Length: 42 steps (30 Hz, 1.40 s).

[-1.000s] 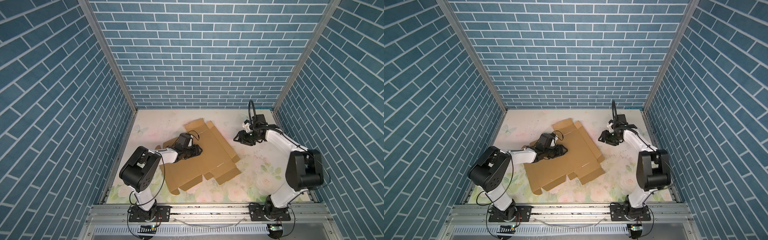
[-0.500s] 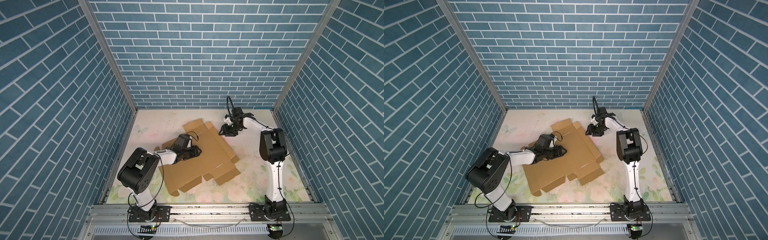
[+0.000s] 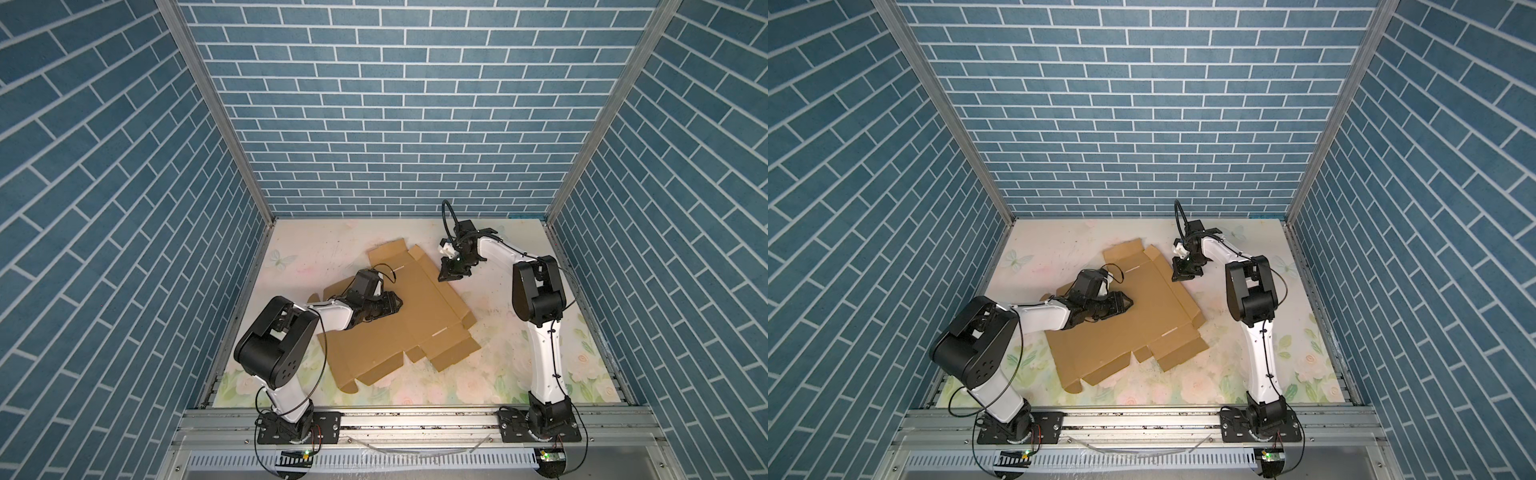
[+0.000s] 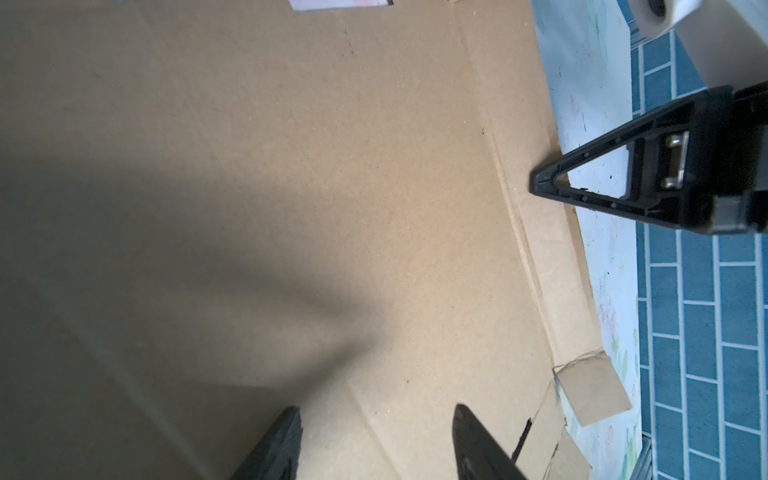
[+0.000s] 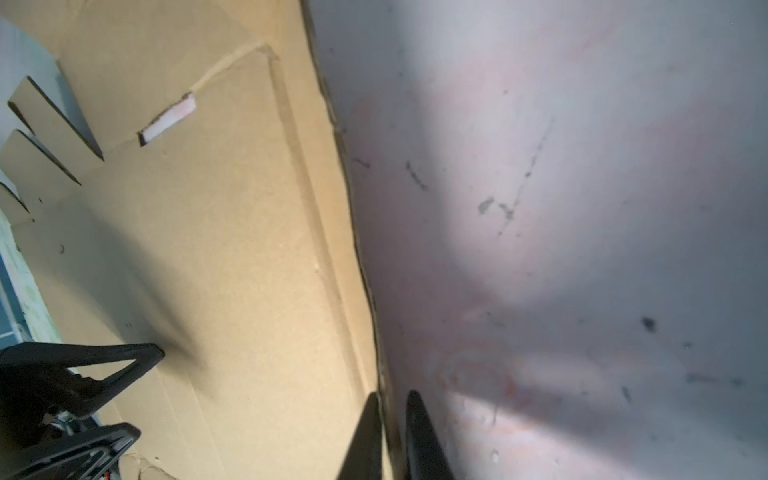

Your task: Fold the paper box

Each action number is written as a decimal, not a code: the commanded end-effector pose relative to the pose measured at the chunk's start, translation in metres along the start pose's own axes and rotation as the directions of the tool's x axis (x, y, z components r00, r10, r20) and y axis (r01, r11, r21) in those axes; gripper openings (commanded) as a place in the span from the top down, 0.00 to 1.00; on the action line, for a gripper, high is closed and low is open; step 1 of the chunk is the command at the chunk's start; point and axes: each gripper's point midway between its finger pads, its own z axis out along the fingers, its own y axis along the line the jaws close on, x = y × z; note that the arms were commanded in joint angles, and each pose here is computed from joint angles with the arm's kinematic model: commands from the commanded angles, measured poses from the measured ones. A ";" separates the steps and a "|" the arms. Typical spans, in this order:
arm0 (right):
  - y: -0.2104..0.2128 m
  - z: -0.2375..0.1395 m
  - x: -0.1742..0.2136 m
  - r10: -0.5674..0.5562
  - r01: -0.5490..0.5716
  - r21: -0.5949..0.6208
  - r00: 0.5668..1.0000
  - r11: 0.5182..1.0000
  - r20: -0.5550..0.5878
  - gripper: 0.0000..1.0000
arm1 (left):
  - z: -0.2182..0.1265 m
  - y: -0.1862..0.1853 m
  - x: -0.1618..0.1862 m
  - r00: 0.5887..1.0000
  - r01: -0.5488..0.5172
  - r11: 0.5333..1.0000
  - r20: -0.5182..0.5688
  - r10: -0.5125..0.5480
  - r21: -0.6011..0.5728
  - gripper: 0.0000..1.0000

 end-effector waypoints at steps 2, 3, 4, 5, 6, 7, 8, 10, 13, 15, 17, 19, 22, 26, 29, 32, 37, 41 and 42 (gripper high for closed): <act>0.020 -0.041 -0.001 -0.131 0.126 0.107 0.991 0.986 0.039 0.99 | 0.004 0.017 0.043 0.991 0.047 0.997 -0.120 -0.055 -0.067 0.40; 0.022 -0.045 -0.001 -0.145 0.139 0.126 0.989 0.982 0.040 1.00 | 0.003 0.012 0.043 0.992 0.042 0.997 -0.118 -0.048 -0.058 0.40; 0.024 -0.051 0.000 -0.163 0.155 0.150 0.986 0.976 0.042 1.00 | 0.002 0.006 0.042 0.993 0.036 0.998 -0.115 -0.042 -0.049 0.40; 0.025 -0.056 0.000 -0.182 0.172 0.179 0.982 0.969 0.041 1.00 | 0.001 0.001 0.042 0.993 0.030 0.999 -0.113 -0.034 -0.039 0.40; 0.024 -0.063 0.000 -0.205 0.191 0.225 0.978 0.955 0.040 1.00 | -0.001 -0.006 0.041 0.994 0.021 0.999 -0.109 -0.024 -0.025 0.40; 0.023 -0.071 0.000 -0.227 0.209 0.274 0.973 0.939 0.037 1.00 | -0.004 -0.013 0.040 0.994 0.012 1.000 -0.104 -0.013 -0.010 0.40; 0.022 -0.078 0.000 -0.250 0.228 0.320 0.968 0.920 0.028 1.00 | -0.006 -0.020 0.040 0.995 0.002 1.000 -0.101 -0.001 0.006 0.40; 0.022 -0.097 -0.001 -0.312 0.280 0.427 0.950 0.860 0.006 1.00 | -0.014 -0.037 0.037 0.996 -0.024 0.999 -0.089 0.027 0.042 0.40; 0.026 -0.121 -0.001 -0.416 0.371 0.550 0.908 0.748 -0.047 1.00 | -0.030 -0.057 0.034 0.995 -0.061 0.994 -0.070 0.068 0.094 0.40; 0.030 -0.131 0.000 -0.491 0.447 0.612 0.864 0.652 -0.109 1.00 | -0.047 -0.066 0.027 0.993 -0.107 0.988 -0.037 0.112 0.109 0.39; 0.030 -0.140 0.000 -0.545 0.509 0.665 0.819 0.546 -0.180 1.00 | -0.066 -0.065 0.016 0.988 -0.155 0.985 0.004 0.155 0.079 0.39; 0.031 -0.152 -0.006 -0.588 0.554 0.708 0.772 0.439 -0.240 1.00 | -0.086 -0.058 -0.001 0.986 -0.165 0.985 0.051 0.162 0.060 0.39; 0.044 -0.163 -0.015 -0.686 0.632 0.713 0.665 0.304 -0.296 1.00 | -0.110 -0.035 -0.028 0.986 -0.118 0.993 0.119 0.114 0.023 0.39; 0.060 -0.167 -0.024 -0.784 0.707 0.691 0.511 0.149 -0.353 1.00 | -0.139 -0.020 -0.058 0.968 -0.121 0.992 0.218 0.126 -0.037 0.38; 0.059 -0.162 -0.031 -0.795 0.727 0.681 0.463 0.088 -0.392 1.00 | -0.150 -0.008 -0.072 0.938 -0.173 0.975 0.278 0.207 -0.141 0.36; 0.057 -0.155 -0.035 -0.794 0.726 0.688 0.431 0.023 -0.429 1.00 | -0.148 0.005 -0.077 0.912 -0.205 0.958 0.315 0.261 -0.201 0.34; 0.055 -0.136 -0.027 -0.807 0.722 0.689 0.370 -0.062 -0.460 1.00 | -0.141 0.002 -0.084 0.890 -0.245 0.951 0.345 0.297 -0.186 0.30; 0.054 -0.126 -0.016 -0.811 0.710 0.701 0.366 -0.075 -0.457 1.00 | -0.130 -0.004 -0.082 0.889 -0.292 0.945 0.321 0.325 -0.148 0.29; 0.055 -0.125 -0.015 -0.815 0.706 0.704 0.363 -0.076 -0.452 1.00 | -0.124 -0.003 -0.080 0.896 -0.289 0.948 0.311 0.317 -0.133 0.29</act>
